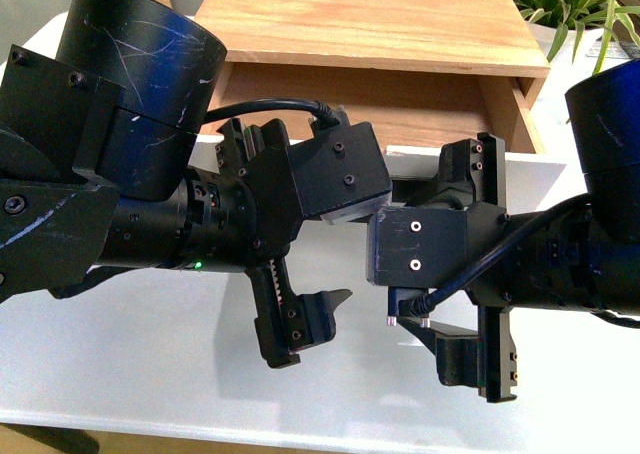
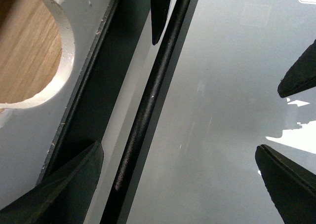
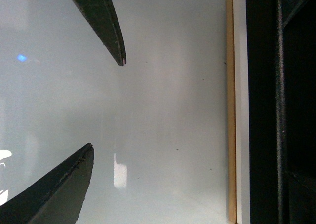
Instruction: Close drawer sideways
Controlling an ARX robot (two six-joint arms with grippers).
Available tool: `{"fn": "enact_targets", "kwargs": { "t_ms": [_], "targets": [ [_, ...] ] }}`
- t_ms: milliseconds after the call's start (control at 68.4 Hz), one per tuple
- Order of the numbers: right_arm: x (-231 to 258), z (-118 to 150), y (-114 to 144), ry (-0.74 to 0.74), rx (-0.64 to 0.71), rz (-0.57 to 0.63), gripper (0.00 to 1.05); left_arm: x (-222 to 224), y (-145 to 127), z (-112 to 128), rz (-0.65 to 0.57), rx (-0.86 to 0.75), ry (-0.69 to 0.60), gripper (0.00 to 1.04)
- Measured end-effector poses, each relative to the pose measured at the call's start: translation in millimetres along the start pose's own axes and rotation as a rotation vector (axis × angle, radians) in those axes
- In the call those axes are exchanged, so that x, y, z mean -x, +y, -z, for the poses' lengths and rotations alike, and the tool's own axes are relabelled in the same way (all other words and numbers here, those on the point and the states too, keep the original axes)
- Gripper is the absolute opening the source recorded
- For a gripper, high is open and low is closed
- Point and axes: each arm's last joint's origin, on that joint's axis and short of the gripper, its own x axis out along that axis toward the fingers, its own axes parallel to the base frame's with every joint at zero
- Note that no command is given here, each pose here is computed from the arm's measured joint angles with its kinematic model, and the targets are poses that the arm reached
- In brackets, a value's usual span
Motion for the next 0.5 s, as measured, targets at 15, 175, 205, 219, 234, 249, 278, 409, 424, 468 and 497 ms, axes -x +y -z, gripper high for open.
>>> {"fn": "enact_targets", "kwargs": {
  "t_ms": [15,175,205,219,234,249,278,409,424,468,497],
  "targets": [
    [-0.4,0.2,-0.4,0.001,0.0,0.003,0.96,0.0,0.1,-0.1,-0.002,0.0,0.0,0.96],
    [-4.4,2.2,-5.7,0.02,0.004,0.039,0.96,-2.0,3.5,-0.4,-0.028,0.027,0.005,0.96],
    [-4.7,2.6,-6.4,0.022,0.004,0.043,0.96,-2.4,3.9,-0.4,-0.031,0.028,0.006,0.96],
    [-5.0,2.9,-6.9,0.022,0.004,0.047,0.96,-2.9,4.1,-0.3,-0.031,0.033,0.006,0.96],
    [-5.2,3.0,-7.1,0.023,0.004,0.048,0.96,-2.9,4.1,-0.3,-0.031,0.033,0.006,0.96],
    [-5.3,3.0,-7.2,0.023,0.004,0.049,0.96,-3.0,4.3,-0.3,-0.032,0.034,0.005,0.96],
    [-5.6,3.4,-7.6,0.023,0.005,0.052,0.96,-3.3,4.5,-0.1,-0.033,0.036,0.005,0.96],
    [-7.5,5.7,-8.5,0.031,0.001,0.059,0.96,-5.4,6.3,-0.5,-0.037,0.04,0.004,0.96],
    [-7.7,6.0,-8.7,0.031,0.001,0.059,0.96,-5.6,6.3,-0.5,-0.037,0.041,0.004,0.96],
    [-8.2,6.8,-9.2,0.032,0.0,0.062,0.96,-6.7,6.9,-0.3,-0.037,0.041,0.004,0.96],
    [-8.5,7.2,-9.6,0.033,-0.001,0.064,0.96,-7.4,7.3,-0.4,-0.037,0.041,0.003,0.96]
  ]
}}
